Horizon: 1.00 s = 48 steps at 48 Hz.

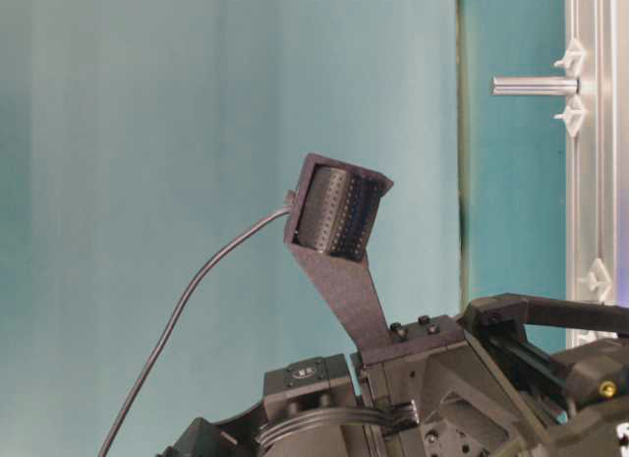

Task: Insert the large gear onto the shaft.
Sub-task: 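Lift the blue gear off the table with the left gripper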

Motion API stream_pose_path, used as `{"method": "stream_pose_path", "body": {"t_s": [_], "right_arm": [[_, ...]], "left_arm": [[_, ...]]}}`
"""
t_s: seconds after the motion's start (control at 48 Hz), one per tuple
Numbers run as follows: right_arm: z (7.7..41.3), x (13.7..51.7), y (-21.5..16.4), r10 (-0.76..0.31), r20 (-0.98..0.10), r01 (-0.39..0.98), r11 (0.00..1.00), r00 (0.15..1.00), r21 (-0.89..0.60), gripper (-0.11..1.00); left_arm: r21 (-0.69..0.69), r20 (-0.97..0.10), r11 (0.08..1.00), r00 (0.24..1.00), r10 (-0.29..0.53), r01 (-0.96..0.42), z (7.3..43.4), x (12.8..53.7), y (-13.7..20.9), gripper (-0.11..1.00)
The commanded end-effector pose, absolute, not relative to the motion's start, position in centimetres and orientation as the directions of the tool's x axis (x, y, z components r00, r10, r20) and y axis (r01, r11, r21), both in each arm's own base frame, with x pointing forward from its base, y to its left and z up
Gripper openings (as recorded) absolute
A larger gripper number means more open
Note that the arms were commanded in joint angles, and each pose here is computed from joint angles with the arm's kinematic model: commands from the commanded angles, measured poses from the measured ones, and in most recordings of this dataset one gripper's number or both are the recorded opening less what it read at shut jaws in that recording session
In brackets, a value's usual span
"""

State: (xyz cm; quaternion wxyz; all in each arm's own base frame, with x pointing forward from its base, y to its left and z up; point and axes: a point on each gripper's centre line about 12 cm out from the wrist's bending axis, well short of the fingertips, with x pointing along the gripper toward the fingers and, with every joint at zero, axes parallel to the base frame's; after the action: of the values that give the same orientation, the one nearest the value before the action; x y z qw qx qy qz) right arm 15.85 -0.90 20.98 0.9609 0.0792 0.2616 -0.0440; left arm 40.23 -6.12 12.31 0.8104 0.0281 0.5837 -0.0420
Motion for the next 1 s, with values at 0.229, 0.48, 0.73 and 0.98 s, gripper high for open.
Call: {"method": "stream_pose_path", "body": {"t_s": [0.229,0.48,0.73,0.98], "right_arm": [[21.42,16.09,-0.95,-0.045,-0.499,0.131,0.982,0.865,0.138,0.1],[21.42,16.09,-0.95,-0.045,-0.499,0.131,0.982,0.865,0.138,0.1],[21.45,16.08,-0.92,-0.044,-0.498,0.129,0.982,0.866,0.138,0.1],[21.43,16.07,-0.95,-0.045,-0.499,0.131,0.982,0.865,0.138,0.1]], "left_arm": [[-0.004,-0.958,0.991,0.285,-0.042,0.131,11.21,40.06,-7.56,0.91],[-0.004,-0.959,0.99,0.28,-0.044,0.141,11.12,39.86,-8.03,0.91],[-0.004,-0.959,0.99,0.278,-0.044,0.144,11.14,39.9,-8.1,0.92],[-0.002,-0.964,0.989,0.262,-0.041,0.148,11.23,39.8,-8.2,0.93]]}}
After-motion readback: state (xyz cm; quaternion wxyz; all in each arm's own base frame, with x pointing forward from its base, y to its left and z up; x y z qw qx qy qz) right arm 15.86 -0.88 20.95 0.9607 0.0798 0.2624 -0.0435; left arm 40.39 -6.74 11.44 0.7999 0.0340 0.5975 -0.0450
